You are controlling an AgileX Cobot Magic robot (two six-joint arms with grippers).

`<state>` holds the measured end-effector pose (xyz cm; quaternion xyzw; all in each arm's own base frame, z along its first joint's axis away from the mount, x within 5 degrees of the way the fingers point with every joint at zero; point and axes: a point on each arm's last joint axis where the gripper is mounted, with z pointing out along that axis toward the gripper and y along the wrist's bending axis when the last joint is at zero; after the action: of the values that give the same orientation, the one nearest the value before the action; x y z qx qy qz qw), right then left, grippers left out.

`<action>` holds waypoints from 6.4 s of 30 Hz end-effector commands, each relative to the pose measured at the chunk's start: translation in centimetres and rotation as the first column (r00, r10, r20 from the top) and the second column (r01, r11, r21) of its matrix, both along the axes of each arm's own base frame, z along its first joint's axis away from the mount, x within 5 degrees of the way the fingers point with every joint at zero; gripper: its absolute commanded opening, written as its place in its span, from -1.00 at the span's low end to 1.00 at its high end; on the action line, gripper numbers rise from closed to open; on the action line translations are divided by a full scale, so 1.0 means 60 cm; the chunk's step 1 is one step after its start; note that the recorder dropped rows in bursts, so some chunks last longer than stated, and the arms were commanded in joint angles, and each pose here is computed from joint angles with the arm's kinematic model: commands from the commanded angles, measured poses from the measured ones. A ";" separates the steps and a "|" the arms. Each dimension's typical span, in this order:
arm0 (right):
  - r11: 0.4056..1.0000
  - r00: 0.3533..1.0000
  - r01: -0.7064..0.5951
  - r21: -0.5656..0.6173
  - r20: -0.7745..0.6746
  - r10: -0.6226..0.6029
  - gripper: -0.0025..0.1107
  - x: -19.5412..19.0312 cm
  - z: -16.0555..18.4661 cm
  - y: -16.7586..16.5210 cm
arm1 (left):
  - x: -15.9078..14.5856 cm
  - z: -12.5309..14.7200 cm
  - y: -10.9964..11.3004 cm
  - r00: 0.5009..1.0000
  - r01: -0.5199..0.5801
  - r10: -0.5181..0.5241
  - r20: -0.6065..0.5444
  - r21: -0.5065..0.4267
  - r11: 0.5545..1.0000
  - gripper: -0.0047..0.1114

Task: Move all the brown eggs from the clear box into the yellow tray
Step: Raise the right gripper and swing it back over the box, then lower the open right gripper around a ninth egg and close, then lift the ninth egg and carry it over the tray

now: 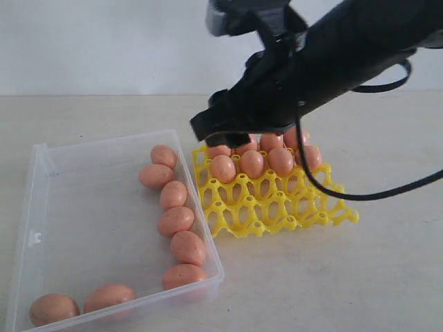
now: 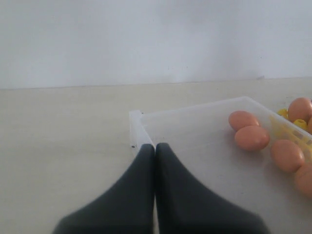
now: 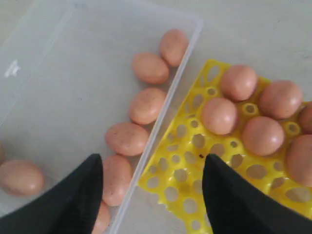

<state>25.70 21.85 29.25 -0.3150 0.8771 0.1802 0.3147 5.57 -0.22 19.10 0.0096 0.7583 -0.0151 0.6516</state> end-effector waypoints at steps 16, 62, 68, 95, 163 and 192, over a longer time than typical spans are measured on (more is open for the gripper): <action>0.929 0.994 -0.053 -0.367 -0.109 0.014 0.07 0.024 -0.115 0.250 | 0.000 0.002 -0.001 1.000 0.005 -0.005 0.007 -0.005 1.000 -0.99; 0.686 0.924 -0.383 -0.619 -0.263 0.278 0.07 -0.037 -0.145 0.238 | 0.000 0.002 -0.001 1.000 0.005 -0.005 0.007 -0.005 1.000 -0.99; 0.693 0.914 -0.404 -0.598 -0.291 0.281 0.07 -0.045 -0.175 0.234 | 0.000 0.002 -0.001 1.000 0.005 -0.005 0.007 -0.005 1.000 -0.99; 0.757 0.962 -0.275 -0.593 -0.161 0.222 0.07 -0.012 -0.178 0.228 | 0.000 0.002 -0.001 1.000 0.005 -0.005 0.007 -0.005 1.000 -0.99; 0.985 0.989 -0.079 -0.155 0.110 0.097 -0.96 -0.024 -0.097 0.159 | 0.000 0.002 -0.001 1.000 0.005 -0.005 0.007 -0.005 1.000 -0.99; 0.978 0.892 0.168 0.123 0.403 -0.203 -0.96 0.011 -0.182 -0.018 | 0.000 0.002 -0.001 1.000 0.005 -0.005 0.007 -0.005 1.000 -0.99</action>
<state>26.16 20.93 18.44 -0.2545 0.8103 0.1185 0.5144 5.57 -0.22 19.10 0.0096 0.7583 -0.0151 0.6516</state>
